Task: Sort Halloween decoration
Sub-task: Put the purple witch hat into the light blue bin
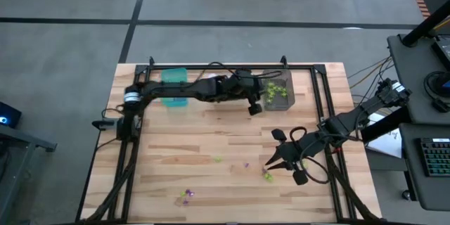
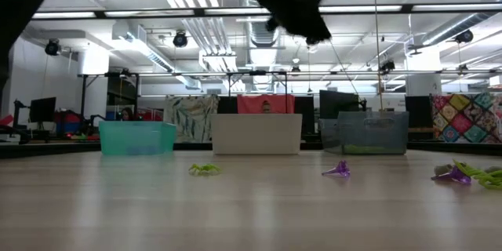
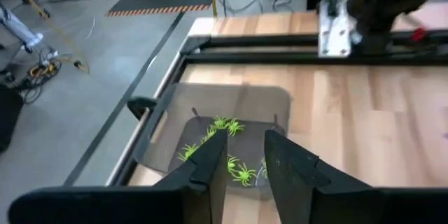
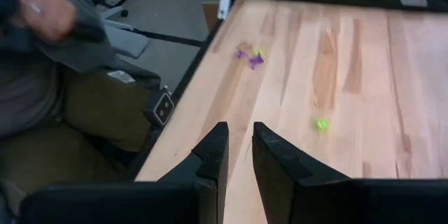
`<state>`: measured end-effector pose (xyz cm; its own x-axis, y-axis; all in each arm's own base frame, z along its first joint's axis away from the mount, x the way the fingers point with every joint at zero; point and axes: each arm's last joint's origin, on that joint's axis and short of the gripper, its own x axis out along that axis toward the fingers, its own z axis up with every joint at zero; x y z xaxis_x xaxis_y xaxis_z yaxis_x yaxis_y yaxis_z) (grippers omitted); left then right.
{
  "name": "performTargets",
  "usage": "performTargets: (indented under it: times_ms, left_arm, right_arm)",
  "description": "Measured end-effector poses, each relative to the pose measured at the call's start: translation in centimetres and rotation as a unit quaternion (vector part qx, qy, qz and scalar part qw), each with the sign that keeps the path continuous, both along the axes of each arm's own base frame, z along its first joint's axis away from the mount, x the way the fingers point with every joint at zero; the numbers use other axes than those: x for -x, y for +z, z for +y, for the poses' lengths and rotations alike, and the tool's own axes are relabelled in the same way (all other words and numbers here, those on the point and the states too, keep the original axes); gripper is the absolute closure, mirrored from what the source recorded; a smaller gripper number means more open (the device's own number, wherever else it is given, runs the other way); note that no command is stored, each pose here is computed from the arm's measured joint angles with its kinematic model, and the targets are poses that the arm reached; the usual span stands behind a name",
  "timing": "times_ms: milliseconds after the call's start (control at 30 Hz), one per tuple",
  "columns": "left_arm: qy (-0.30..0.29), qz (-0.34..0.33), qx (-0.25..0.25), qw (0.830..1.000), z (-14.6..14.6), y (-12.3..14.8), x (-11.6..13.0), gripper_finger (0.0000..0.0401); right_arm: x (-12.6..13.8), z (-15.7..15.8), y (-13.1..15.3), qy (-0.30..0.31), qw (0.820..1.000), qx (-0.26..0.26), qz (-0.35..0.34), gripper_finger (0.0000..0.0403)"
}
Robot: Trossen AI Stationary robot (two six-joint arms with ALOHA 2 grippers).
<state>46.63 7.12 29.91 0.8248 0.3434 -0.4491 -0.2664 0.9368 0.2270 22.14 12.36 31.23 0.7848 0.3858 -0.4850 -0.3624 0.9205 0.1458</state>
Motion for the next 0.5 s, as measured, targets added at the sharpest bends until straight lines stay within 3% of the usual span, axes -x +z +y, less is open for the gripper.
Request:
performTargets:
  times_ms: [267,500]
  left_arm:
    - [-0.020,-0.050,0.003,0.999,-2.9,5.8,6.8,0.0345]
    - [-0.058,-0.102,0.034,0.993,-7.0,5.5,12.3,0.0358]
  right_arm:
    - [0.1,-0.5,-2.1,-0.103,0.992,-0.049,0.052,0.0349]
    - [-1.0,-1.2,-3.8,-0.229,0.963,-0.099,0.098,0.0349]
